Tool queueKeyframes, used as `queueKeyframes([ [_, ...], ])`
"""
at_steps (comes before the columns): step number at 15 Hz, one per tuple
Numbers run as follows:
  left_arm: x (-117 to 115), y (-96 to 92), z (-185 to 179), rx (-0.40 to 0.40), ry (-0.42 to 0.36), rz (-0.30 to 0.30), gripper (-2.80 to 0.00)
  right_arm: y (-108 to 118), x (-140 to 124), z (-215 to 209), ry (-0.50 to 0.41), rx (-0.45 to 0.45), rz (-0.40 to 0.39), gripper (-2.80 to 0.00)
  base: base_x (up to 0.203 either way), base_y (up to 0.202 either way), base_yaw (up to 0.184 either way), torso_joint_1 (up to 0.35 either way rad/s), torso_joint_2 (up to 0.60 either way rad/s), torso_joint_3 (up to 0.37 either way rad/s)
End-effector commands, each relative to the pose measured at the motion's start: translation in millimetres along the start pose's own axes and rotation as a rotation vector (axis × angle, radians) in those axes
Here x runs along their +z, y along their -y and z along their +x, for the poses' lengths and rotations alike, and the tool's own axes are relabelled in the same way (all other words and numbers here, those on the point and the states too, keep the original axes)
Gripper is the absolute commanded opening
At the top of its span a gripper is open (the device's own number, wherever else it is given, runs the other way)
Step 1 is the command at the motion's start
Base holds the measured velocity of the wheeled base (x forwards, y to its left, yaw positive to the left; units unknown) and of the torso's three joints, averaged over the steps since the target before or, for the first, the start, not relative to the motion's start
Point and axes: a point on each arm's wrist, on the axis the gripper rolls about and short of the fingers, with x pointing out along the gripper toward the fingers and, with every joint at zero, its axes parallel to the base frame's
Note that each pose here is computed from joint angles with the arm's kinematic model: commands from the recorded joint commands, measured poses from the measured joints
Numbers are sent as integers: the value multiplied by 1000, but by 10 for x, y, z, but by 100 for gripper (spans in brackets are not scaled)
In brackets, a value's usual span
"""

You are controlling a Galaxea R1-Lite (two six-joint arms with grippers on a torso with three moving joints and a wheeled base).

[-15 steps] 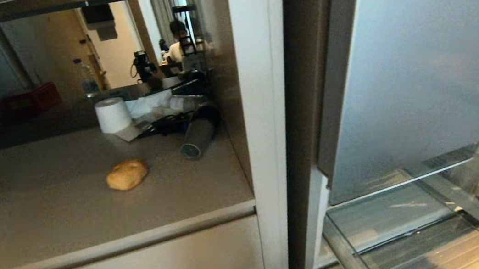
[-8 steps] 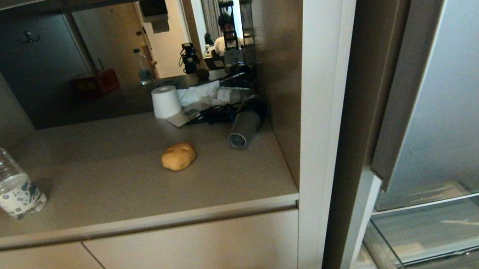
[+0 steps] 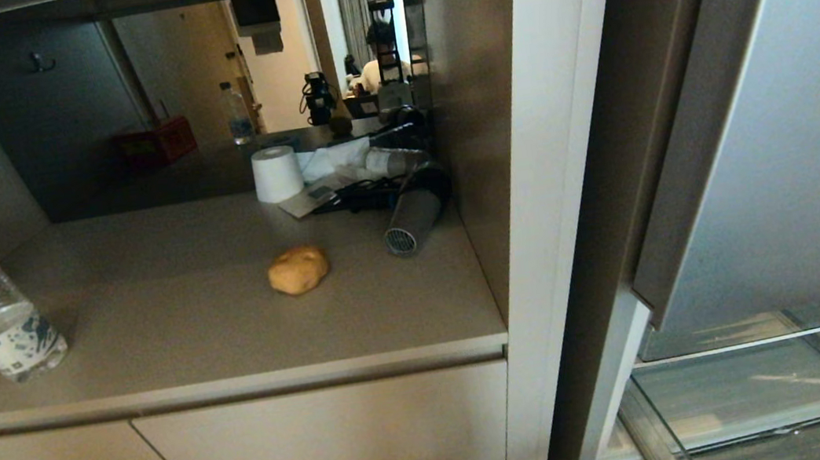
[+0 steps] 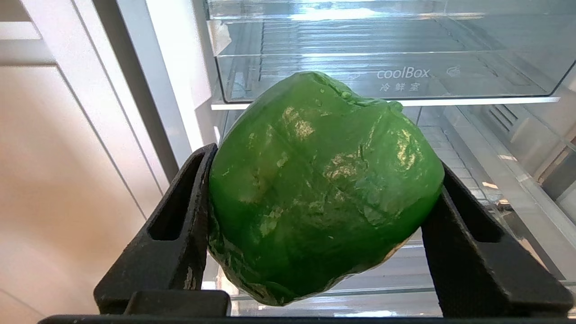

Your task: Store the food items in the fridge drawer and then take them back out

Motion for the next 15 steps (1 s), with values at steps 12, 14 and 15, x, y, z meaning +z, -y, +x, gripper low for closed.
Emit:
queueKeyframes([
  [12, -29, 0, 8, -1, -11, 0, -280, 0, 0, 1, -1, 1, 1, -280, -51, 0, 1, 1, 2, 1],
  [14, -29, 0, 8, 0, -11, 0, -280, 0, 0, 1, -1, 1, 1, -280, -197, 0, 0, -3, 4, 1],
  [15, -29, 0, 8, -1, -11, 0, -280, 0, 0, 1, -1, 2, 1, -280, -193, 0, 6, 0, 5, 2],
])
